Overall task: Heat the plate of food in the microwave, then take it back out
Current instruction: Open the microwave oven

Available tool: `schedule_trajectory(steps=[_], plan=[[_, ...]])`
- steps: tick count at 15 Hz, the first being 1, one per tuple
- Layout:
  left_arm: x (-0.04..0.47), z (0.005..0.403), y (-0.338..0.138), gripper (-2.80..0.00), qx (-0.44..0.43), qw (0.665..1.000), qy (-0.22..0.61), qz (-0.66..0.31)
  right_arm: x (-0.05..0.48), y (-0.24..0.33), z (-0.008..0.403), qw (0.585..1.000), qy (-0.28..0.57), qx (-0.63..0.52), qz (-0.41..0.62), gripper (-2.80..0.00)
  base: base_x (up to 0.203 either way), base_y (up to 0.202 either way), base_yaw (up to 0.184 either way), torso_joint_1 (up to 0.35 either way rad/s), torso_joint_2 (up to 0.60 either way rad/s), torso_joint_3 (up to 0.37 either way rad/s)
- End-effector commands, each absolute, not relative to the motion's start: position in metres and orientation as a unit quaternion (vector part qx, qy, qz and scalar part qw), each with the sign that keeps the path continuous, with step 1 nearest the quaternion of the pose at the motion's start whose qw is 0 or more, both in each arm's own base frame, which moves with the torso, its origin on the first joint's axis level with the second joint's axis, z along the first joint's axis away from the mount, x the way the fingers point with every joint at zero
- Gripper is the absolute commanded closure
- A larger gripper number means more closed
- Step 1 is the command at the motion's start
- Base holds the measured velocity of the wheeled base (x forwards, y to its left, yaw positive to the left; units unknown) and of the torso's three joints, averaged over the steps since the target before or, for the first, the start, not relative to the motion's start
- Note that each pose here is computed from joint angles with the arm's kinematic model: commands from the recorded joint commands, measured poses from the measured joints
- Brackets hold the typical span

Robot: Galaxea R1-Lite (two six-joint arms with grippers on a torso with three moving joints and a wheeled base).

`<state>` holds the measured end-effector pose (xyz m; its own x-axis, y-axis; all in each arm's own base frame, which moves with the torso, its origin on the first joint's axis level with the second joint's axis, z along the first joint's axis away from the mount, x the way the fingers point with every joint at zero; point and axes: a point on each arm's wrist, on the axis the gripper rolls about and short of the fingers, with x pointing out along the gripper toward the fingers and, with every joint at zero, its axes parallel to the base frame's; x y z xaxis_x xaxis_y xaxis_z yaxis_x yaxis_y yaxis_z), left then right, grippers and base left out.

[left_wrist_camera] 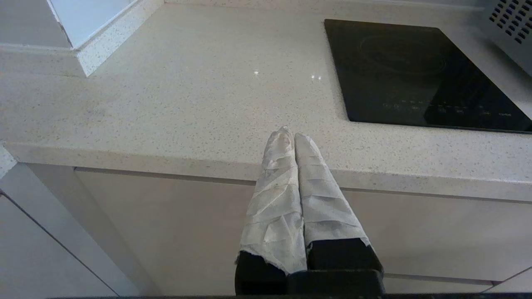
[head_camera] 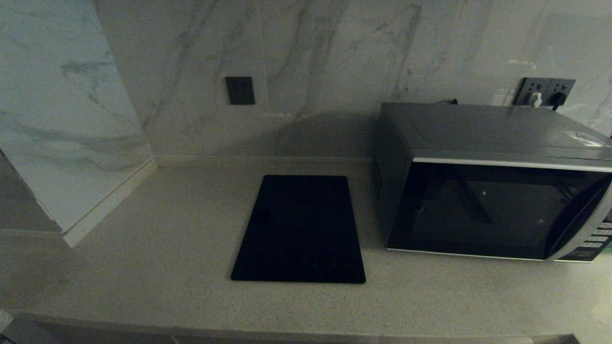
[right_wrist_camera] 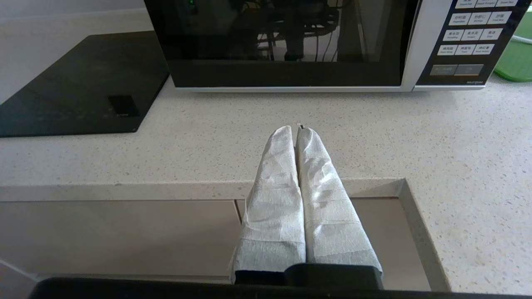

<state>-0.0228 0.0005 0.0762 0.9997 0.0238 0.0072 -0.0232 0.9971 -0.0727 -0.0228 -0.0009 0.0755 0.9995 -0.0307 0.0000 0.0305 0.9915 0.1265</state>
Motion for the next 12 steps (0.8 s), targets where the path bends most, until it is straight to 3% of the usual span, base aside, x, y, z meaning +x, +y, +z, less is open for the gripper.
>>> schedule_trajectory(steps=[1, 12], plan=[[-0.0227, 0.0763, 0.0005, 0.0, -0.037, 0.999, -0.004, 0.012, -0.0226, -0.0009, 0.0751, 0.998, 0.001, 0.064, -0.015, 0.0, 0.0, 0.0, 0.0, 0.0, 0.0, 0.0], [-0.0228, 0.0763, 0.0005, 0.0, -0.037, 0.999, -0.004, 0.012, -0.0226, -0.0009, 0.0751, 0.998, 0.001, 0.064, -0.015, 0.0, 0.0, 0.0, 0.0, 0.0, 0.0, 0.0]])
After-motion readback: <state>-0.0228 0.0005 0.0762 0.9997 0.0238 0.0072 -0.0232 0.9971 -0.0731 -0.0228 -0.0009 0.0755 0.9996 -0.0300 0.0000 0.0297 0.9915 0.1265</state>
